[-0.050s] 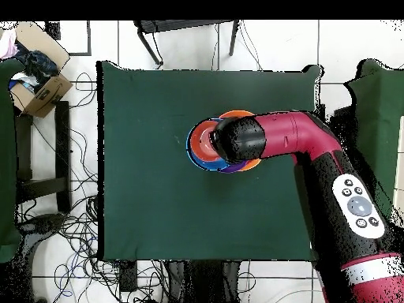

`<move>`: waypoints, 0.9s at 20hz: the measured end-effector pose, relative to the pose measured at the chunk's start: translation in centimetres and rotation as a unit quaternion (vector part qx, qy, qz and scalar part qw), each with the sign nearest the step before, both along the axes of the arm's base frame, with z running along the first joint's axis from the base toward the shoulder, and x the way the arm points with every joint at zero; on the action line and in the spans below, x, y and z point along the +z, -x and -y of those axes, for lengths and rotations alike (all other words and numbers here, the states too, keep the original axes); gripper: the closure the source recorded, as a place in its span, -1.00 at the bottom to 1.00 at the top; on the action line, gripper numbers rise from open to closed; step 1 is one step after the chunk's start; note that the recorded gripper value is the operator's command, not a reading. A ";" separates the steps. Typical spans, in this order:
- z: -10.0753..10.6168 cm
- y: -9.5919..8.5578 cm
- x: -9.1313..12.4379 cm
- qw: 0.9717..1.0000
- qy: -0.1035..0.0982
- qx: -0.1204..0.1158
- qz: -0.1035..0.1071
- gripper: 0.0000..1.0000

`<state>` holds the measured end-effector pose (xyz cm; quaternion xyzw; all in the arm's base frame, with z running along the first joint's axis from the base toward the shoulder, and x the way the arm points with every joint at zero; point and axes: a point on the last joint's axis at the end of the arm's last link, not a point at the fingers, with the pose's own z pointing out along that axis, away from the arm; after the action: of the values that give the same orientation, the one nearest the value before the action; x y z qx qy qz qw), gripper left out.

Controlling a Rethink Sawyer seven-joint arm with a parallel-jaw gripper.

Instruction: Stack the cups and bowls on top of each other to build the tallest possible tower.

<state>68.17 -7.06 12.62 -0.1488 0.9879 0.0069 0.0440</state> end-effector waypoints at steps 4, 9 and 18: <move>-0.1 0.0 0.0 1.000 -0.001 -0.001 0.000 -1.00; 0.0 -0.2 0.4 1.000 -0.005 -0.005 0.001 -1.00; 0.5 -0.8 2.9 1.000 -0.011 -0.020 0.006 -1.00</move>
<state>69.00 -7.54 15.47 -0.1284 0.9902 0.0160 0.0521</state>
